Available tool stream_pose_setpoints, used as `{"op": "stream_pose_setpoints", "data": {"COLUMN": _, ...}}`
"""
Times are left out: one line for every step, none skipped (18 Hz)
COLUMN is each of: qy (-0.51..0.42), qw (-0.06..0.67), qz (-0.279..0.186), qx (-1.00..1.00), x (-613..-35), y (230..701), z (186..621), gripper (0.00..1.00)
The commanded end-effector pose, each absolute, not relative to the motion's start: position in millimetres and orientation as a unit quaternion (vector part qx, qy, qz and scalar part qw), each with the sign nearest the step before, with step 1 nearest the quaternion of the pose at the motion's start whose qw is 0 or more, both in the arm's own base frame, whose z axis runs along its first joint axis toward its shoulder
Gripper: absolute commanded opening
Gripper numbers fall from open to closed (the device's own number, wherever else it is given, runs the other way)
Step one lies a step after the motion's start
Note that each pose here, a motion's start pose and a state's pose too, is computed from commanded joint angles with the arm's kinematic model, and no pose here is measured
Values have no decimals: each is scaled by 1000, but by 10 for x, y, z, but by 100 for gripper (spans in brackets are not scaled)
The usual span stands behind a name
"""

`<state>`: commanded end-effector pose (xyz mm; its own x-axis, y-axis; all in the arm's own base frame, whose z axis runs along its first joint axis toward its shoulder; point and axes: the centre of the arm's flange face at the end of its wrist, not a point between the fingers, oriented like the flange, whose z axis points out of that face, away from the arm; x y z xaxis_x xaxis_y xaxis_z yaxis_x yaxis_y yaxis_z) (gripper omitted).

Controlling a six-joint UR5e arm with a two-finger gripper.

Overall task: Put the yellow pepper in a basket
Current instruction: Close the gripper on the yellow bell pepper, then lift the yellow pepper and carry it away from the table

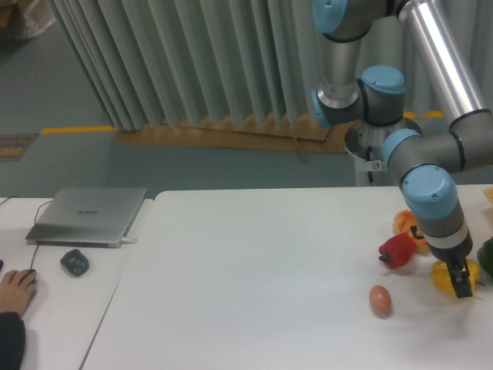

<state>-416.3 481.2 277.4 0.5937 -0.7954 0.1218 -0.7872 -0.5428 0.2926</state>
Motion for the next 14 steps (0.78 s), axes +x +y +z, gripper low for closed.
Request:
{"op": "stream_pose_setpoints", "data": {"qy": -449, "qw": 160, "qz": -14, "qx": 879, "x": -4172, "y": 4807, "z": 2790, "gripper": 62}}
{"op": "stream_pose_setpoints", "data": {"qy": -448, "qw": 160, "qz": -15, "qx": 880, "x": -4173, "y": 4806, "z": 2791, "gripper": 59}}
{"op": "stream_pose_setpoints", "data": {"qy": -445, "qw": 159, "qz": -16, "qx": 881, "x": -4171, "y": 4806, "z": 2800, "gripper": 59}}
{"op": "stream_pose_setpoints", "data": {"qy": -443, "qw": 160, "qz": -18, "qx": 882, "x": -4171, "y": 4804, "z": 2825, "gripper": 59}}
{"op": "stream_pose_setpoints", "data": {"qy": -441, "qw": 160, "qz": -22, "qx": 883, "x": -4171, "y": 4787, "z": 2897, "gripper": 58}}
{"op": "stream_pose_setpoints", "data": {"qy": -441, "qw": 160, "qz": -26, "qx": 883, "x": -4156, "y": 4773, "z": 2970, "gripper": 57}}
{"op": "stream_pose_setpoints", "data": {"qy": -441, "qw": 161, "qz": -21, "qx": 883, "x": -4129, "y": 4752, "z": 3002, "gripper": 57}}
{"op": "stream_pose_setpoints", "data": {"qy": -440, "qw": 160, "qz": -19, "qx": 883, "x": -4110, "y": 4727, "z": 3062, "gripper": 57}}
{"op": "stream_pose_setpoints", "data": {"qy": -440, "qw": 159, "qz": -18, "qx": 883, "x": -4087, "y": 4711, "z": 3116, "gripper": 57}}
{"op": "stream_pose_setpoints", "data": {"qy": -435, "qw": 155, "qz": -17, "qx": 887, "x": -4069, "y": 4695, "z": 3192, "gripper": 57}}
{"op": "stream_pose_setpoints", "data": {"qy": -428, "qw": 144, "qz": -22, "qx": 892, "x": -4029, "y": 4673, "z": 3322, "gripper": 57}}
{"op": "stream_pose_setpoints", "data": {"qy": -417, "qw": 129, "qz": -18, "qx": 899, "x": -4015, "y": 4630, "z": 3394, "gripper": 57}}
{"op": "stream_pose_setpoints", "data": {"qy": -407, "qw": 113, "qz": -8, "qx": 906, "x": -4048, "y": 4547, "z": 3431, "gripper": 57}}
{"op": "stream_pose_setpoints", "data": {"qy": -398, "qw": 99, "qz": 1, "qx": 912, "x": -4101, "y": 4430, "z": 3500, "gripper": 57}}
